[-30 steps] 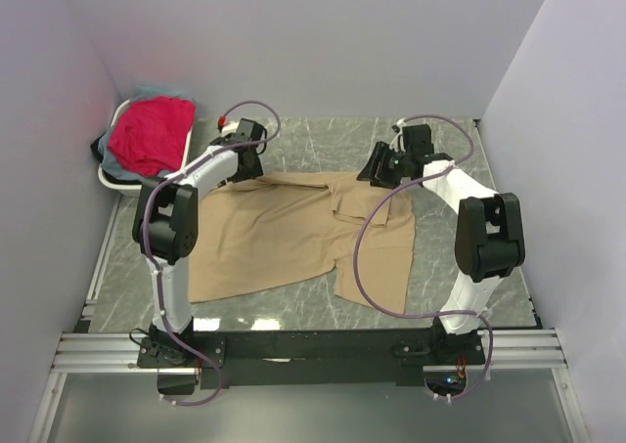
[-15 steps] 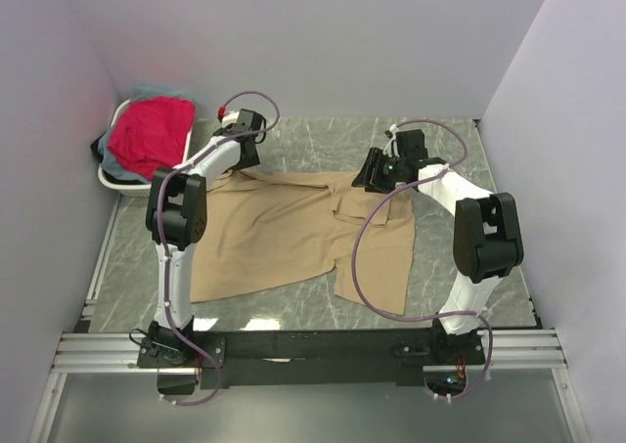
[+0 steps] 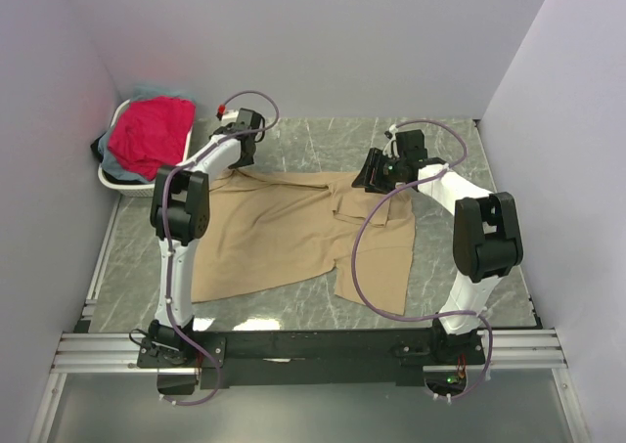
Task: Fold and stack the t-shirts
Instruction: Fold the tshirt
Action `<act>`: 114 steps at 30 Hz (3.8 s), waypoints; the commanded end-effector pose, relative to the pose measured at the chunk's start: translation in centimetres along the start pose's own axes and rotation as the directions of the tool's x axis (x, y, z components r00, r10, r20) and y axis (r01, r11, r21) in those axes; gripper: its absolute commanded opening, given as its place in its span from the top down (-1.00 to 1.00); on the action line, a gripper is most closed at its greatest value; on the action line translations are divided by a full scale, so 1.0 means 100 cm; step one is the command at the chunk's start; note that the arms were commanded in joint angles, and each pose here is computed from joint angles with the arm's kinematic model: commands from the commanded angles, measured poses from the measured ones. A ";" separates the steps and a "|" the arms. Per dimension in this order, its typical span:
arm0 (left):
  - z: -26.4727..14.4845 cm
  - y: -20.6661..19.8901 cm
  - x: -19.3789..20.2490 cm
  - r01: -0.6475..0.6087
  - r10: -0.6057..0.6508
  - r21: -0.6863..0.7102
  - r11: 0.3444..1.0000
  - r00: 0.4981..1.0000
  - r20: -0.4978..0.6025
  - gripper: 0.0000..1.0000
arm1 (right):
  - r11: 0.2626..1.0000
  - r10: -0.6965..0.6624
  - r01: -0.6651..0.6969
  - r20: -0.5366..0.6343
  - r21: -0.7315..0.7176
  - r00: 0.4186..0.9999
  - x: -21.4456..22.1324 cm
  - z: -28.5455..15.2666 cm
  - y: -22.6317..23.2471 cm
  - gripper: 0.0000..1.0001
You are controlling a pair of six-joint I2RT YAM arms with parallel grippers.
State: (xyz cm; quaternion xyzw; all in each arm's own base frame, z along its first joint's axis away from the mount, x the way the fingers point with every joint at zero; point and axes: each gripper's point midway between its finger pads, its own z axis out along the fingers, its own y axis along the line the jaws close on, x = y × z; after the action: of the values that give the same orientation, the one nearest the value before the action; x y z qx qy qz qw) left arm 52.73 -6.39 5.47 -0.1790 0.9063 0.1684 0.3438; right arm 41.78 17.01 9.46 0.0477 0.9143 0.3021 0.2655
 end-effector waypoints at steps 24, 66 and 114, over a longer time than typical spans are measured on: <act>-0.013 0.007 -0.011 -0.008 0.007 0.045 0.999 1.000 0.024 0.14 | 1.000 -0.027 0.027 -0.016 -0.006 1.000 -0.001 0.009 -0.001 -0.11; -0.019 0.014 -0.016 -0.029 0.028 0.046 0.999 0.999 0.020 0.98 | 1.000 -0.027 0.027 -0.049 -0.005 0.998 0.005 0.015 -0.005 -0.11; -0.060 0.059 -0.024 -0.025 0.026 -0.025 0.999 0.999 0.035 0.98 | 0.999 -0.023 0.021 -0.072 -0.034 0.997 0.011 0.013 0.000 -0.12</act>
State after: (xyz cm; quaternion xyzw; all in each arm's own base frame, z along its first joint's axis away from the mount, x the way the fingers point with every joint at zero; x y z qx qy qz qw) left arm 49.92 -4.92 5.83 -0.1494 0.9219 0.1700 0.3143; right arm 40.89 17.11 6.16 0.0398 0.9287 0.2967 0.2189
